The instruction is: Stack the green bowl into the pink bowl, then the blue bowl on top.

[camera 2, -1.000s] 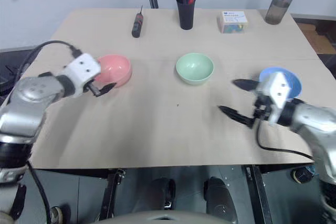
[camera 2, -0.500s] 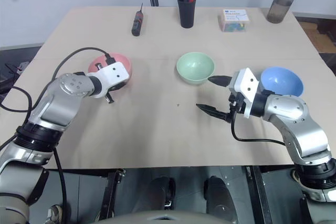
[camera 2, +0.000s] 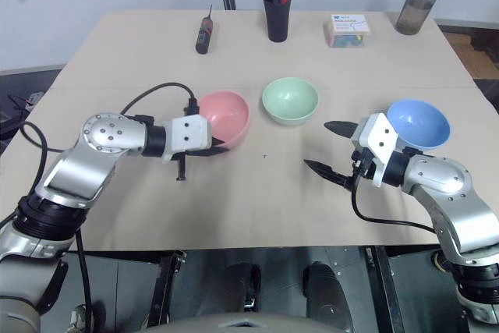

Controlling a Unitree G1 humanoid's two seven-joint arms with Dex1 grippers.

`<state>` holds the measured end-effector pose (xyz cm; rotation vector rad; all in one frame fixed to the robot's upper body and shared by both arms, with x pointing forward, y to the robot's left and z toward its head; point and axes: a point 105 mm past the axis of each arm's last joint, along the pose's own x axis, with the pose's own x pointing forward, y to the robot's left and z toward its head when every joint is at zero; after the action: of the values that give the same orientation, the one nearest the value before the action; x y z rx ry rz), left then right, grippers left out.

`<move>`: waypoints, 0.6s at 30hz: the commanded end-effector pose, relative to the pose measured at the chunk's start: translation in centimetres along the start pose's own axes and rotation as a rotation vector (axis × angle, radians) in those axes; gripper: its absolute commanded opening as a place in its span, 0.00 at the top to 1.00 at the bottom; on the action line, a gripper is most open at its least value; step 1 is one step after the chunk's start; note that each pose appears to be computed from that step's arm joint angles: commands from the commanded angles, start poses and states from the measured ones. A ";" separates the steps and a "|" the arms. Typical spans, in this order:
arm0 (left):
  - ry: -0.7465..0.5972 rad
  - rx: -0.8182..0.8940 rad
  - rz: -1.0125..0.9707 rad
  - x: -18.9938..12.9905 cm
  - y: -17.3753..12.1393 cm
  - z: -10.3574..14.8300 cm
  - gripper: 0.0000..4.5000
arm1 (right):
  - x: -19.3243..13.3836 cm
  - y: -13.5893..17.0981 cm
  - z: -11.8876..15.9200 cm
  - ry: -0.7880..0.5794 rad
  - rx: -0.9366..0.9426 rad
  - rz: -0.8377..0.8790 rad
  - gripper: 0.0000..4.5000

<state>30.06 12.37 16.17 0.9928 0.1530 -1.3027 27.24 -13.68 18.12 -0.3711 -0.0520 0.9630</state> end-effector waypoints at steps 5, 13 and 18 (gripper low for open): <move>-0.092 0.090 -0.145 2.4 -0.7 1.0 0.99 | -0.7 -0.2 1.0 -0.016 -0.052 -0.065 0.00; -0.155 0.020 -0.092 1.6 0.6 1.8 0.33 | 0.1 -2.6 0.2 0.007 -0.086 -0.157 0.00; -0.241 -0.165 0.034 -2.2 1.4 2.5 0.06 | 2.1 -4.3 -0.1 0.036 -0.209 -0.133 0.00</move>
<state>29.92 11.77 17.39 0.7480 0.1458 -1.4057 31.31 -14.65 18.62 -0.5028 -0.0974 0.8075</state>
